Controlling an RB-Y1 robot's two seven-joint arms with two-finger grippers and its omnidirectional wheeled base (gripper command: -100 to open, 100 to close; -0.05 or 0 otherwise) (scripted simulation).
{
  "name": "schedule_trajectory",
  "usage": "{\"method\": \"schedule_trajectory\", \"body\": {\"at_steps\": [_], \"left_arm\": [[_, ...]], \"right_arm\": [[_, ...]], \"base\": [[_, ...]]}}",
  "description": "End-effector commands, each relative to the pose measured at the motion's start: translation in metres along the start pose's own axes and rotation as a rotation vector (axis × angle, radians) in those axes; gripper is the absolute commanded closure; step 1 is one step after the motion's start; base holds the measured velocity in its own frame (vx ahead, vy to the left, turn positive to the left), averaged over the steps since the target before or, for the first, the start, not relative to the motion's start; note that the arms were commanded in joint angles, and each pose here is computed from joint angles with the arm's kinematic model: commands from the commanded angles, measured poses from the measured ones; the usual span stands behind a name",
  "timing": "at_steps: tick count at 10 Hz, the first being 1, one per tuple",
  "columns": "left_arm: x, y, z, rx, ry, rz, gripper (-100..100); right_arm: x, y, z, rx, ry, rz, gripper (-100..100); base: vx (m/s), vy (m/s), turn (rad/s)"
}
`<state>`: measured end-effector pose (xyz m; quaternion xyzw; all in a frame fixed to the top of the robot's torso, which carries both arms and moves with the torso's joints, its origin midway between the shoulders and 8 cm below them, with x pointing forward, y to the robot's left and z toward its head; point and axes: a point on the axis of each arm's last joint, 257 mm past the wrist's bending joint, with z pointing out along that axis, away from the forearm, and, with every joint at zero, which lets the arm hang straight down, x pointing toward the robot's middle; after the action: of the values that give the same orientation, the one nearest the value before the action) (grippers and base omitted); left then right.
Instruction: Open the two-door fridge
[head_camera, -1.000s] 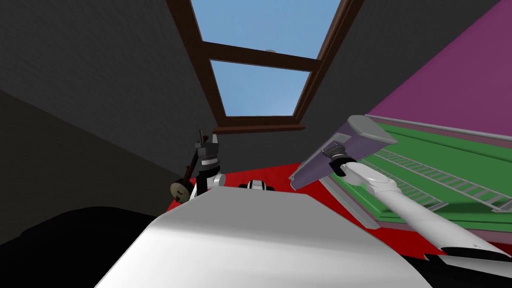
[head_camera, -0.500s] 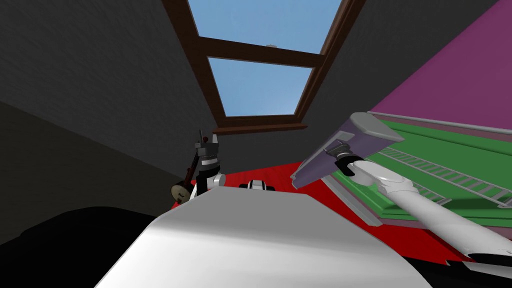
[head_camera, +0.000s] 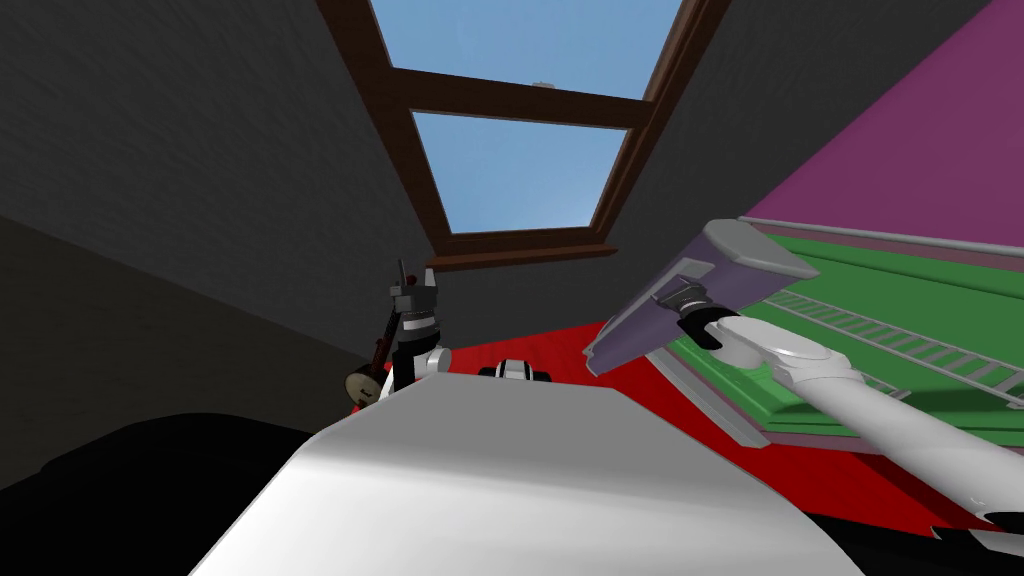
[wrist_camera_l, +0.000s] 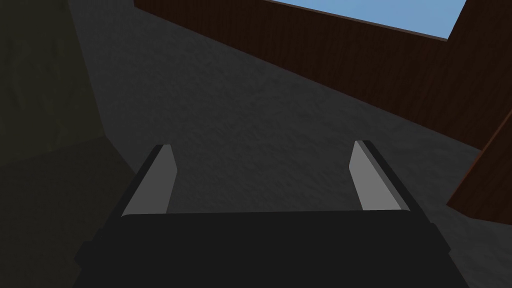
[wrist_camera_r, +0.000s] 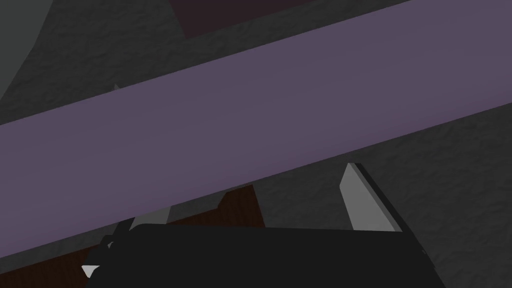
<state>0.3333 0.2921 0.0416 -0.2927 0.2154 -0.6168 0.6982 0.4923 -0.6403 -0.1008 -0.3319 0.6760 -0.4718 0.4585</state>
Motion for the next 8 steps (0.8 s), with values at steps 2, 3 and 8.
{"method": "schedule_trajectory", "body": {"at_steps": [2,3,8], "left_arm": [[0.000,0.000,0.000,0.000,0.000,0.000,0],[0.000,0.000,0.000,0.000,0.000,0.000,0],[0.000,0.000,0.000,0.000,0.000,0.000,0]], "right_arm": [[0.004,0.000,-0.002,0.002,0.001,-0.002,-100],[0.005,0.004,-0.003,-0.005,0.001,-0.001,0],[0.005,0.005,-0.003,-0.007,0.002,-0.001,0]], "base": [[0.004,-0.002,0.003],[0.000,0.000,0.000],[0.000,0.000,0.000]]}}
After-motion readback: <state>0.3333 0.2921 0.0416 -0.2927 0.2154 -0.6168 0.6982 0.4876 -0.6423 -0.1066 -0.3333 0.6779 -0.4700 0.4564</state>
